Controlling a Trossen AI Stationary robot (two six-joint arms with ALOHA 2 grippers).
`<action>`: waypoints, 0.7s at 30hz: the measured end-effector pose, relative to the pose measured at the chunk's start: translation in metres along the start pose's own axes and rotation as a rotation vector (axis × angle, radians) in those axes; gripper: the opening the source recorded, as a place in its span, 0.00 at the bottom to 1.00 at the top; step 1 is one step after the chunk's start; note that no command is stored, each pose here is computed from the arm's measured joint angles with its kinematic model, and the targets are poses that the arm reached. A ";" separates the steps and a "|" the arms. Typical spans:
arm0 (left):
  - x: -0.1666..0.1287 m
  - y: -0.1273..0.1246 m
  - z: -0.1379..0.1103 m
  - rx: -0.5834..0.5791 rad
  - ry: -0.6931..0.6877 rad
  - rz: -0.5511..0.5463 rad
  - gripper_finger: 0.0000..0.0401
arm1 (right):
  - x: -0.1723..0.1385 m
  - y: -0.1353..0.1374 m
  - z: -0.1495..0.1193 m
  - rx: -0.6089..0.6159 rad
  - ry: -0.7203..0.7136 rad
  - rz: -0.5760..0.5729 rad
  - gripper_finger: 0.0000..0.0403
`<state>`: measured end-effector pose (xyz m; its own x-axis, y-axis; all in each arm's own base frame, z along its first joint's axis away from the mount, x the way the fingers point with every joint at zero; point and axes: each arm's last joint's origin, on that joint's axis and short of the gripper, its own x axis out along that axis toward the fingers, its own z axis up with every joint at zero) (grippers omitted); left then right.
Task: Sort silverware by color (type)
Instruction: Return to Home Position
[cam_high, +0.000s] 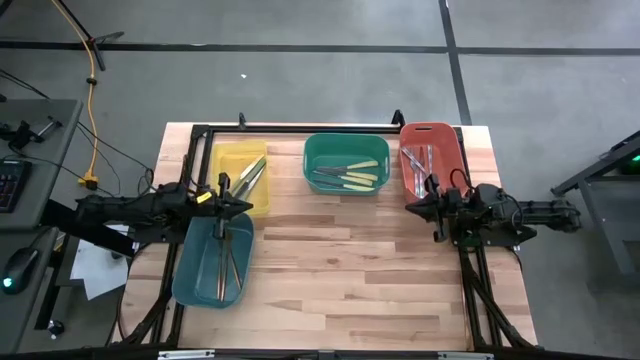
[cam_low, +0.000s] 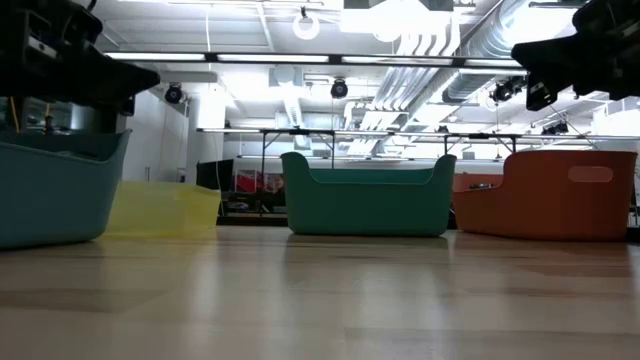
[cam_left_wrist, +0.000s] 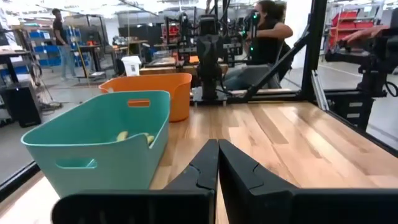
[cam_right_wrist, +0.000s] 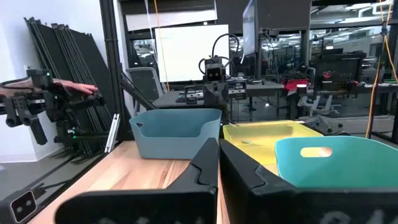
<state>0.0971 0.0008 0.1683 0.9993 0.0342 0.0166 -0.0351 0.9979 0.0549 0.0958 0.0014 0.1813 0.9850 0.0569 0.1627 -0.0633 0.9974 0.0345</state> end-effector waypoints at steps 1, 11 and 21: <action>0.000 0.000 0.001 0.000 -0.006 0.001 0.01 | 0.000 0.000 0.000 0.000 0.001 0.001 0.00; 0.000 0.000 0.001 0.000 -0.006 0.002 0.01 | 0.000 0.002 0.000 0.003 0.004 0.016 0.00; 0.000 0.000 0.001 0.000 -0.005 0.002 0.01 | 0.000 0.001 -0.009 0.008 0.097 0.012 0.00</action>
<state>0.0971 0.0009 0.1688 0.9991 0.0355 0.0221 -0.0367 0.9978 0.0550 0.0969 0.0031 0.1720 0.9950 0.0736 0.0670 -0.0764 0.9962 0.0407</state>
